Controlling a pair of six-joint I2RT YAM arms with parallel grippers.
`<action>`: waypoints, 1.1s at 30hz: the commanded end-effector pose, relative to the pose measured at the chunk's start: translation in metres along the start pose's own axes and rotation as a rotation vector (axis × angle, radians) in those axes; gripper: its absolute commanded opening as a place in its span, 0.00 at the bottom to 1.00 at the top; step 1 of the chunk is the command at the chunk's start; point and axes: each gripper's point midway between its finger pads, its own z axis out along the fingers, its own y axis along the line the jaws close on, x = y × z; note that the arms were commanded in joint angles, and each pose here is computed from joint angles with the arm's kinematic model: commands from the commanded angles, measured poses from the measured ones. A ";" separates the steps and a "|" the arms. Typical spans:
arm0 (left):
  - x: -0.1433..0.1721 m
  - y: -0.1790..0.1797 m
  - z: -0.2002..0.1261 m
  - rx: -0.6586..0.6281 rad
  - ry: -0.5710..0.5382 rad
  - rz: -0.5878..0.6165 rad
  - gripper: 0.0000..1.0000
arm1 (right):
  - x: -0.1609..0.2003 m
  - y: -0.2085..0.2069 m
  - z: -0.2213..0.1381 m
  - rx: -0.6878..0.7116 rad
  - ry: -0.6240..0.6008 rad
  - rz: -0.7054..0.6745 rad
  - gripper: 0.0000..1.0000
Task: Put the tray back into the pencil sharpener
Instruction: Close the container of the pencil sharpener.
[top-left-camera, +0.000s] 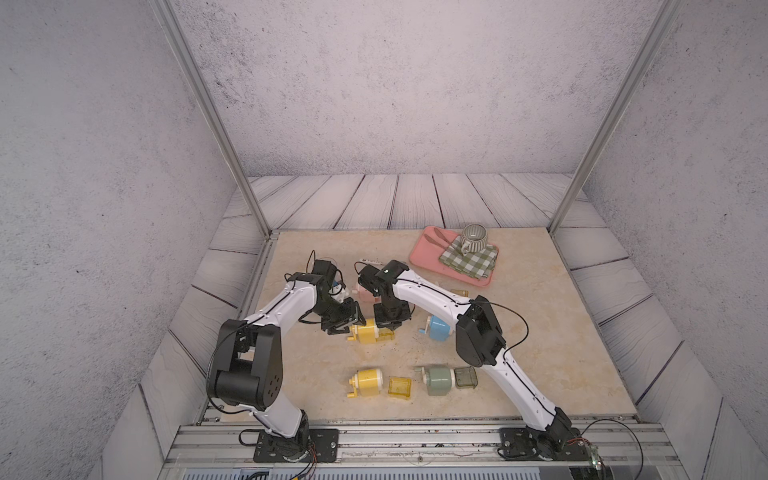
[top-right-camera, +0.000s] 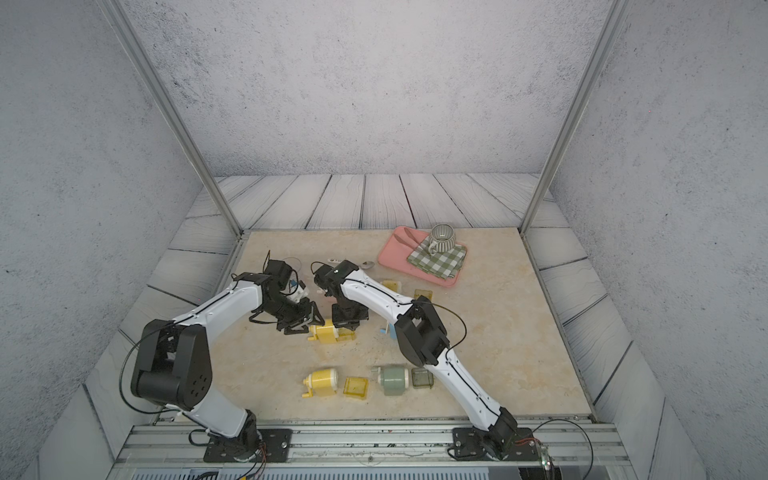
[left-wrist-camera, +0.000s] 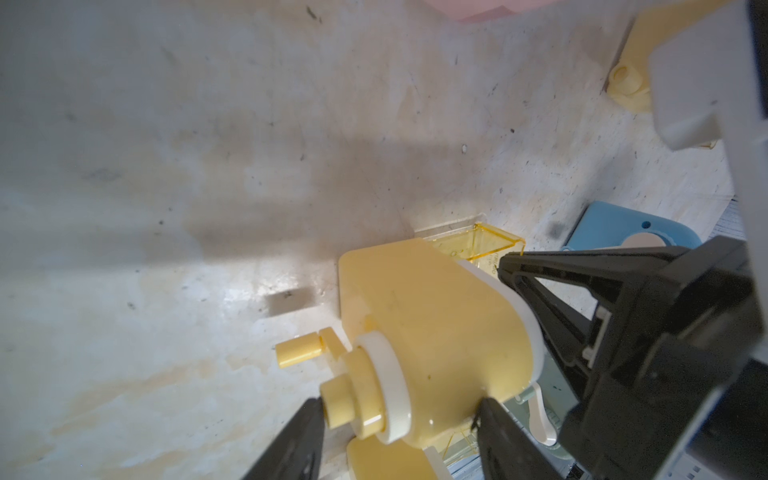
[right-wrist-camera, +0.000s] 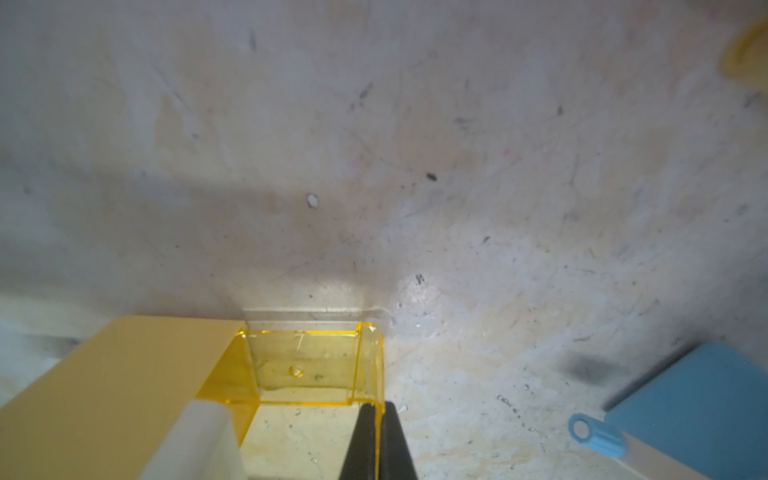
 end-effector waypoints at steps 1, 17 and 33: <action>0.007 0.004 0.006 0.001 0.034 0.000 0.62 | 0.001 0.009 -0.003 -0.030 -0.005 0.003 0.00; 0.008 0.003 0.009 0.004 0.038 0.001 0.62 | 0.003 0.021 -0.008 -0.094 -0.025 -0.024 0.00; 0.008 0.003 0.007 0.002 0.031 -0.003 0.62 | 0.001 0.018 -0.024 -0.100 -0.076 -0.036 0.09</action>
